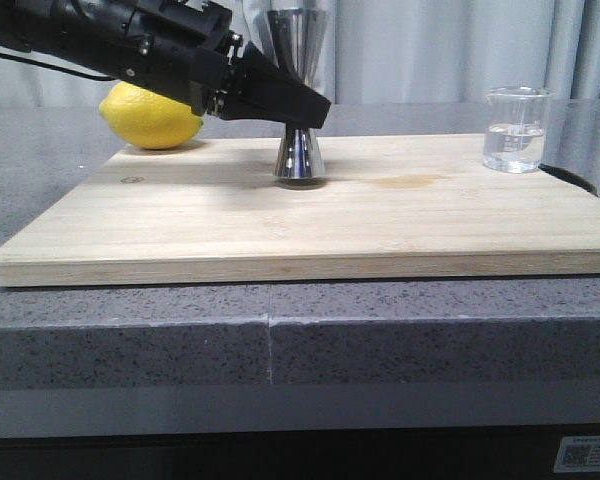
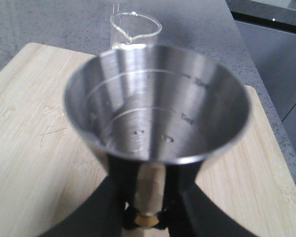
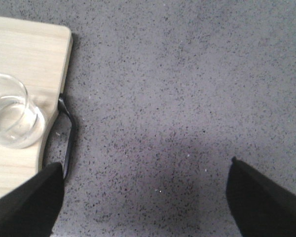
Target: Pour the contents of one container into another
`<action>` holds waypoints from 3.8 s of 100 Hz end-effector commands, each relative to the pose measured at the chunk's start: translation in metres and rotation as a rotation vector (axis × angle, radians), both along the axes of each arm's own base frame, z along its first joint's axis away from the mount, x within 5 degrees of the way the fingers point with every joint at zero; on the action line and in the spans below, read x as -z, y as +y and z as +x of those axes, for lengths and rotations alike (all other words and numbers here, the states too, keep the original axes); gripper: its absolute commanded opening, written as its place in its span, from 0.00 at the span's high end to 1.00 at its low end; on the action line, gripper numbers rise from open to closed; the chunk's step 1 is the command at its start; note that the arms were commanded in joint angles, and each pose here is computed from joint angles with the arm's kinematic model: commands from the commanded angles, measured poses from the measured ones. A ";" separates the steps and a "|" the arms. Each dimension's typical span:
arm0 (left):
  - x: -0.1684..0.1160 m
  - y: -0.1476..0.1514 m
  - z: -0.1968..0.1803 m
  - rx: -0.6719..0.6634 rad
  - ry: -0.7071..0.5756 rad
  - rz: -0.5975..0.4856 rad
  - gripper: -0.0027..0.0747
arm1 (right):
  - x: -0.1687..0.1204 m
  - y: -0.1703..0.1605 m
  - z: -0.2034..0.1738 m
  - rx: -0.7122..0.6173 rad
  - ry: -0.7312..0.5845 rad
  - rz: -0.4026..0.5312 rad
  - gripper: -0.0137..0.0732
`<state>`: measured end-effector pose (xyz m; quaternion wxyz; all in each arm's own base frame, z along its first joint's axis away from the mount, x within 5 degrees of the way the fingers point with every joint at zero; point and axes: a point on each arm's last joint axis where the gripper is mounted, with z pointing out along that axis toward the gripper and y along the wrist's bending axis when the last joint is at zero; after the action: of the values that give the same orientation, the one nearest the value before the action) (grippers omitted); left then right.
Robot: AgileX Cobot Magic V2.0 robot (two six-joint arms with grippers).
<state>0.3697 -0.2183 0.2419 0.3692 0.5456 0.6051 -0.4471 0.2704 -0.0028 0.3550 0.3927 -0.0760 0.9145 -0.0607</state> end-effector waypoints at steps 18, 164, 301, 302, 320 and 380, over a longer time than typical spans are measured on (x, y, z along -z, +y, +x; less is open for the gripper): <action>-0.048 0.000 -0.003 0.020 -0.043 -0.110 0.87 | -0.005 -0.015 0.001 0.040 -0.127 -0.014 0.15; -0.058 -0.001 0.000 0.023 -0.084 -0.104 0.90 | 0.108 0.045 -0.031 -0.180 -0.526 0.147 0.15; -0.058 -0.001 0.000 0.025 -0.090 -0.104 0.90 | 0.136 0.059 0.006 -0.221 -0.681 0.236 0.15; -0.058 -0.001 0.000 0.025 -0.090 -0.104 0.90 | 0.136 0.059 0.006 -0.221 -0.683 0.236 0.15; -0.058 -0.001 0.000 0.026 -0.091 -0.103 0.90 | 0.131 0.063 0.018 -0.241 -0.696 0.241 0.15; -0.058 0.000 0.000 0.028 -0.092 -0.096 0.90 | 0.136 0.067 0.034 -0.246 -0.675 0.247 0.15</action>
<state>0.3764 -0.2203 0.2627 0.3783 0.5635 0.5933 -0.4327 0.3010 0.0630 0.1962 0.6355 -0.1130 0.7605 0.0712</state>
